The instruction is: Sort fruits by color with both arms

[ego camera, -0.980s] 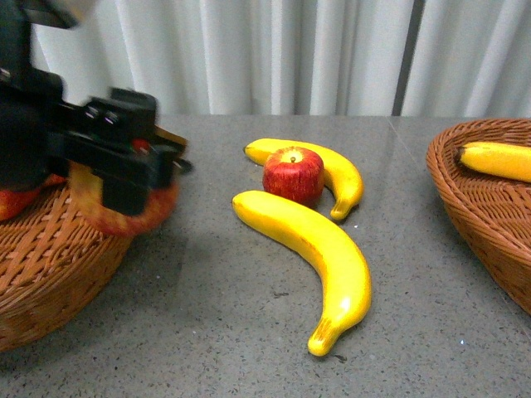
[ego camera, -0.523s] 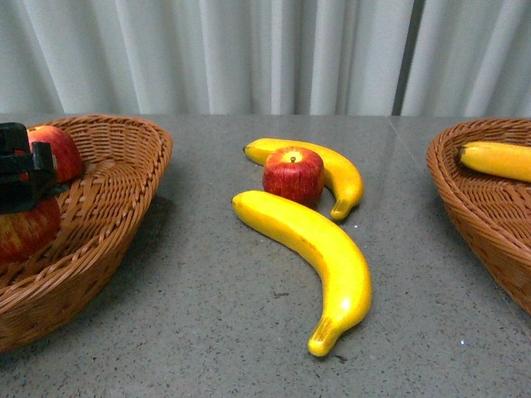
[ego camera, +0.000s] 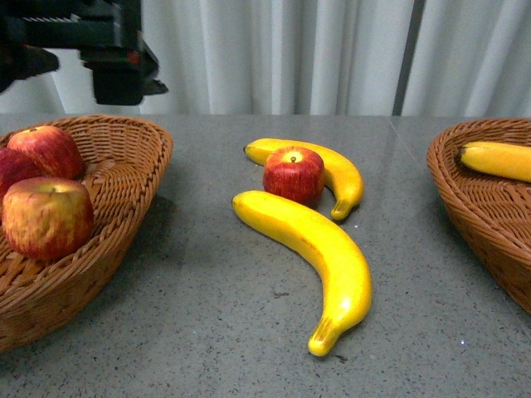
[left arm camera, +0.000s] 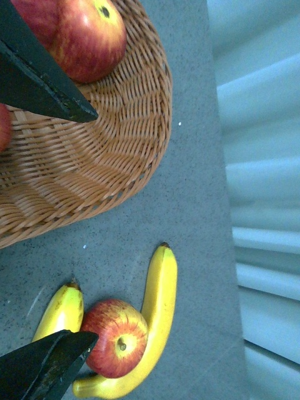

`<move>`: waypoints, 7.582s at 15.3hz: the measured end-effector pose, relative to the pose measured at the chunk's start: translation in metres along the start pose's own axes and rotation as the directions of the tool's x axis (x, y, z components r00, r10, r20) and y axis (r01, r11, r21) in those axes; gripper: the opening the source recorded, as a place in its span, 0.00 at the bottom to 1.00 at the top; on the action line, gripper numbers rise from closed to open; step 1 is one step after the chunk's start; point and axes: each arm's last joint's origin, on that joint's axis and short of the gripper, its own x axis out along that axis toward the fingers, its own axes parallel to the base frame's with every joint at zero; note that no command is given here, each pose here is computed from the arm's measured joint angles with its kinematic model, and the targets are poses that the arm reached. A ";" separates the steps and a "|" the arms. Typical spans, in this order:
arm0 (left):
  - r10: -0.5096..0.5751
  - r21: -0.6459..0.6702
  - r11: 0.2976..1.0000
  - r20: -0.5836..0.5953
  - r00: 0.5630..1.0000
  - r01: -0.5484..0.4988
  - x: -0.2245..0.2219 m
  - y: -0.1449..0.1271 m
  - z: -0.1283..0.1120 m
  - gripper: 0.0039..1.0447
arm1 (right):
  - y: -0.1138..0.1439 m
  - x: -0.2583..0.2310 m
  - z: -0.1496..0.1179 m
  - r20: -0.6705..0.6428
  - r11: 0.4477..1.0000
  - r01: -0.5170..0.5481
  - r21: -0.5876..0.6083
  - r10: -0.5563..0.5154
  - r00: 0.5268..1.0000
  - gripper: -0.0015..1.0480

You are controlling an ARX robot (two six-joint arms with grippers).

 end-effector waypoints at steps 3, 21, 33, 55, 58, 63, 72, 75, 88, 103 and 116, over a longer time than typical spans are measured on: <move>-0.134 0.098 0.986 -0.051 0.990 0.138 0.050 -0.034 0.005 0.94 | 0.000 0.000 0.000 0.000 1.000 0.000 0.000 0.000 1.000 0.94; -0.319 0.182 0.917 -0.199 0.927 0.355 0.156 -0.089 -0.037 0.94 | 0.000 0.000 0.000 0.000 1.000 0.000 0.000 0.000 1.000 0.94; -0.289 0.166 0.935 -0.149 0.946 0.312 0.143 -0.084 -0.017 0.63 | 0.000 0.000 0.000 0.000 1.000 0.000 0.000 0.000 1.000 0.94; 0.104 -0.056 0.993 0.080 0.991 -0.100 0.023 0.024 0.023 0.94 | 0.000 0.000 0.000 0.000 1.000 0.000 0.000 0.000 1.000 0.94; 0.133 0.031 0.989 0.239 0.962 -0.144 -0.054 0.009 0.031 0.94 | 0.000 0.000 0.000 0.000 1.000 0.000 0.000 0.000 1.000 0.94; 0.210 0.005 0.974 0.372 0.904 -0.228 -0.151 0.010 -0.005 0.83 | 0.000 0.000 0.000 0.000 1.000 0.000 0.000 0.000 1.000 0.94; 0.194 -0.087 0.981 0.321 0.927 -0.175 -0.150 0.035 -0.103 0.01 | 0.000 0.000 0.000 0.000 1.000 0.000 0.000 0.000 1.000 0.94; 0.213 -0.095 0.977 0.337 0.917 -0.192 -0.154 0.041 -0.114 0.01 | 0.000 0.000 0.000 0.000 1.000 0.001 0.000 -0.001 1.000 0.94; 0.211 -0.095 0.977 0.332 0.919 -0.190 -0.165 0.035 -0.146 0.01 | 0.000 0.000 0.000 0.000 1.000 0.002 0.000 -0.002 1.000 0.94; 0.212 -0.097 0.977 0.330 0.920 -0.191 -0.165 0.035 -0.146 0.94 | 0.000 0.000 0.000 0.000 1.000 0.002 0.000 -0.002 1.000 0.94; 0.212 -0.096 0.977 0.330 0.920 -0.190 -0.165 0.035 -0.146 0.94 | 0.210 0.222 0.027 -0.467 0.804 -0.587 -0.095 0.485 0.740 0.94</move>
